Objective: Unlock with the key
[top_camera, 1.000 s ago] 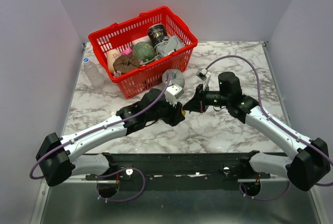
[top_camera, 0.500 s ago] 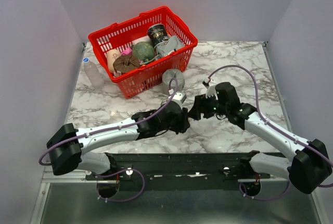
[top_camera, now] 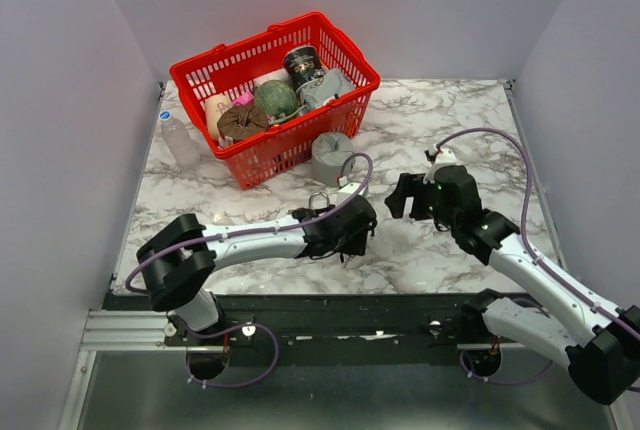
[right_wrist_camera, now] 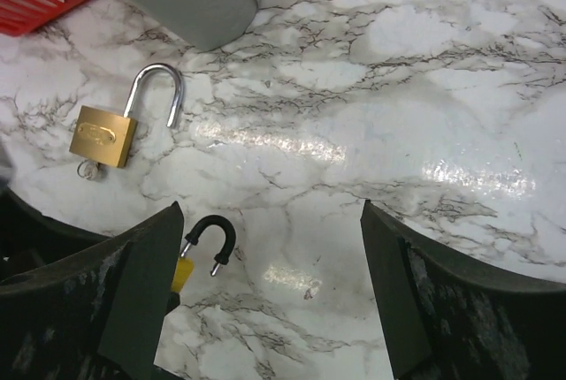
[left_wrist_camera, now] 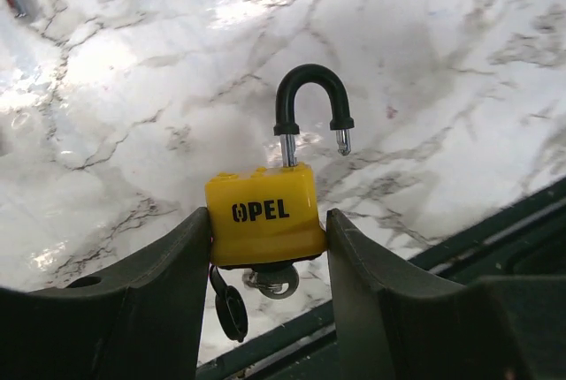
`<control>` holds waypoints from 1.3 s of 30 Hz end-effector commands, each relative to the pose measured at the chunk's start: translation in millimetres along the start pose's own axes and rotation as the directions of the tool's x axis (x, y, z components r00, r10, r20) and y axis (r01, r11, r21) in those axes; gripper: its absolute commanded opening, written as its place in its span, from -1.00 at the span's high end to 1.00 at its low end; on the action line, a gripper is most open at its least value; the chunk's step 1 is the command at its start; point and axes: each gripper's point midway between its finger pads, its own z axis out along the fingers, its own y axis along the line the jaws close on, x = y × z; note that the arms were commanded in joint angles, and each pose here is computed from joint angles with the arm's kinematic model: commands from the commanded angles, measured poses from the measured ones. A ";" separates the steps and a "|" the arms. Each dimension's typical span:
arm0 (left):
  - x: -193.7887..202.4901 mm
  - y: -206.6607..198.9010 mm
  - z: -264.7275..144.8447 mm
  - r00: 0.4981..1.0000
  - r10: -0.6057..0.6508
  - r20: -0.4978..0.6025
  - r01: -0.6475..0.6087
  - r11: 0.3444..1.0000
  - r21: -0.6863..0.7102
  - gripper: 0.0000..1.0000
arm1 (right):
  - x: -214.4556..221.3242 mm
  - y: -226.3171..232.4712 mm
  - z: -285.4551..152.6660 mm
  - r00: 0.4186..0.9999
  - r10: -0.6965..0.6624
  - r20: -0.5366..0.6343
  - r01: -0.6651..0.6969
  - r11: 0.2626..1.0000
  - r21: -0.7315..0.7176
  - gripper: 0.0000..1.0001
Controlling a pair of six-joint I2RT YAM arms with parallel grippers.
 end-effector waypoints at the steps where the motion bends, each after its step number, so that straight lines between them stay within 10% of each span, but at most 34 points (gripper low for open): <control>1: -16.6 8.6 10.0 0.998 -0.033 0.055 0.038 0.995 -0.095 1.00 | -2.0 -20.4 -2.0 0.999 0.014 0.048 -0.018 0.995 0.096 -0.79; 39: -46.5 75.4 75.0 0.997 -0.034 0.065 0.058 0.913 -0.404 1.00 | 1.8 -18.1 1.5 0.999 0.022 0.050 -0.026 0.997 0.075 -0.79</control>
